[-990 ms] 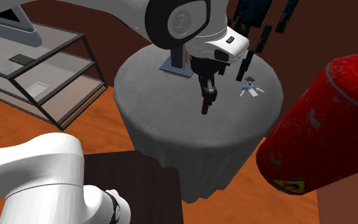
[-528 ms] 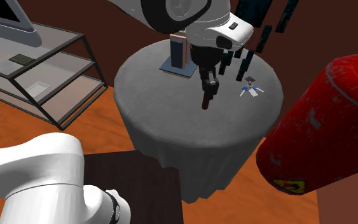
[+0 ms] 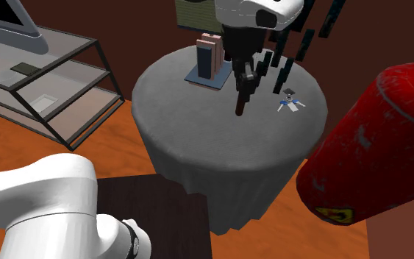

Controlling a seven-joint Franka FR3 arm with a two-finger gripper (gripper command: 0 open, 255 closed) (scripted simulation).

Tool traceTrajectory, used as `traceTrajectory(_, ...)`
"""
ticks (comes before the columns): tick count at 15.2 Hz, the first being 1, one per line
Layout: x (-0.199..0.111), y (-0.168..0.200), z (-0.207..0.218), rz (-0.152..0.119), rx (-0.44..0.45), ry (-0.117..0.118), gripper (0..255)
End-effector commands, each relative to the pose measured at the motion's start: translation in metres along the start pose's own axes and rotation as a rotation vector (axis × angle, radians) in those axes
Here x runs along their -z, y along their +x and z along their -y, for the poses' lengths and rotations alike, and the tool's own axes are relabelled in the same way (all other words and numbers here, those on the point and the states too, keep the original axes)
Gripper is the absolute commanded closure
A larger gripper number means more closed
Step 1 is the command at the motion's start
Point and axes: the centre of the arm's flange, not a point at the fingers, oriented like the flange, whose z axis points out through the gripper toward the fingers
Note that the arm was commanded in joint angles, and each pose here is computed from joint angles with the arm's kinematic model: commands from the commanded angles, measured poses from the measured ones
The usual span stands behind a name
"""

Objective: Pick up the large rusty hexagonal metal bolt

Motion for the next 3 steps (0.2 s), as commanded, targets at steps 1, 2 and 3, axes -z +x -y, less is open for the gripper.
traceTrajectory(1,0.01,0.0013,-0.0009,0.0,0.0,0.0,255)
traceTrajectory(2,0.0108,0.0014,-0.0009,0.0,0.0,0.0,255)
traceTrajectory(3,0.0108,0.0014,-0.0009,0.0,0.0,0.0,255)
